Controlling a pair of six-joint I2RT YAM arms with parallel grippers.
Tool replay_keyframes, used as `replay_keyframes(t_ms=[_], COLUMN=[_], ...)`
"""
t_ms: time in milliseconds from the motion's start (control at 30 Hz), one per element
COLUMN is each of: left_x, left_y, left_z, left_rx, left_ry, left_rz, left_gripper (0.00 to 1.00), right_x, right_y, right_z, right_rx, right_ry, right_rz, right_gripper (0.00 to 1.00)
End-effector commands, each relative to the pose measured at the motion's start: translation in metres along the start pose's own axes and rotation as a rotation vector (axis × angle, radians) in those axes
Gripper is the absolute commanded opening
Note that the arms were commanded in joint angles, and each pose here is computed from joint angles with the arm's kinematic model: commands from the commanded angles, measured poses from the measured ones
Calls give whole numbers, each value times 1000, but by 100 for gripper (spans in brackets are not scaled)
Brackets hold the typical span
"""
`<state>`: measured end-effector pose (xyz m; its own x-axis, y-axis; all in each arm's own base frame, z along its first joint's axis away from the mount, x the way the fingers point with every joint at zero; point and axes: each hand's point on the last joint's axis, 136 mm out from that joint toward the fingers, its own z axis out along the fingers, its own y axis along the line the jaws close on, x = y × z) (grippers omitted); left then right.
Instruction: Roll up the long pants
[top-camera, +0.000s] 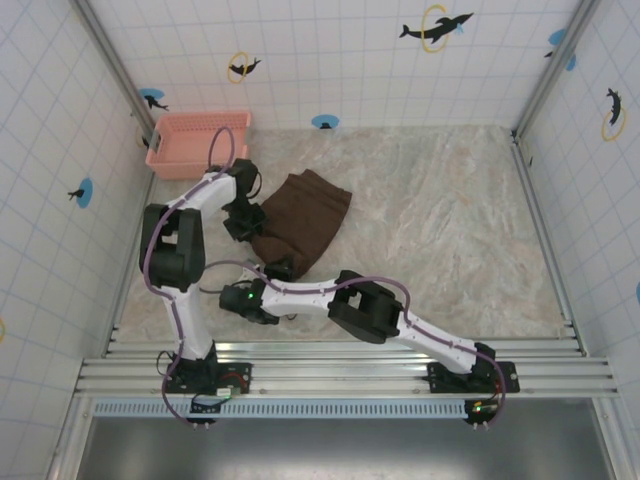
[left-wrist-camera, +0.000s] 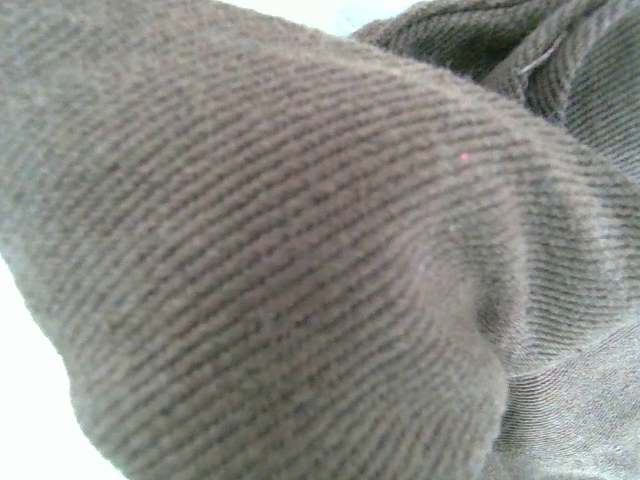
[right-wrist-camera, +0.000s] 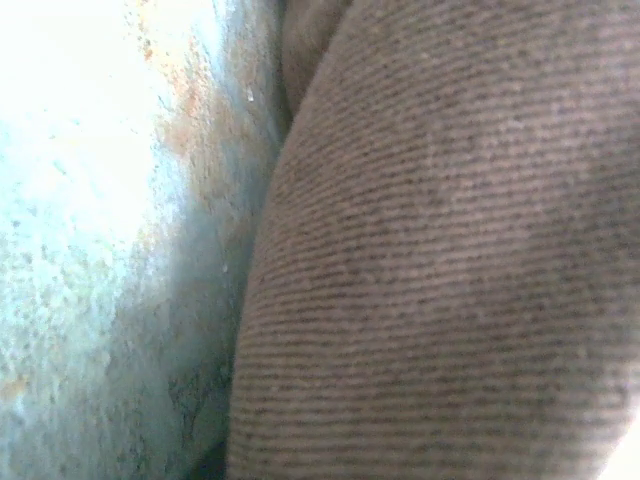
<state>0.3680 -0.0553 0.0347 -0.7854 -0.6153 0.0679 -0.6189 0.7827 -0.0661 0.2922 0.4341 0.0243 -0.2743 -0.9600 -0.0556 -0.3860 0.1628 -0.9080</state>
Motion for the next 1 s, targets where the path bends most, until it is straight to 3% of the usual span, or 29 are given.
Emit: replay_keyframes(t_ms=[0,100,200,267,333,367,400,533,700,967], left_x=[11,10,4,2,-3,-6,-9,-24,-30,-5], left_y=[17,12,-5,-3,0,3,6,20,23,-3], left_z=[19,18,13,7,-6,-14,-22,-60,-102,-121], left_rx=[-81,-39,83,120,143,148,156,229,430,868], left_ry=[73,54,20,-37,-102,-129,-155,-288,-446,-573], left_rz=[23,61,124,140,148,148,152,141,111,118], left_gripper=[0,0,2,35,62,83,97,97,97,97], right_x=[19,24,30,36,40,42,44,48,50,57], right_y=[27,32,50,57,65,65,66,55,55,81], right_z=[15,17,12,9,3,2,1,3,6,3], right_rx=[-69,-146,-327,-439,-574,-623,-691,-887,-1063,-1269], right_ry=[69,78,64,60,46,46,47,50,51,76], right_rz=[-67,-49,-27,8,39,56,75,181,253,263], right_gripper=[0,0,0,0,0,0,0,0,0,0])
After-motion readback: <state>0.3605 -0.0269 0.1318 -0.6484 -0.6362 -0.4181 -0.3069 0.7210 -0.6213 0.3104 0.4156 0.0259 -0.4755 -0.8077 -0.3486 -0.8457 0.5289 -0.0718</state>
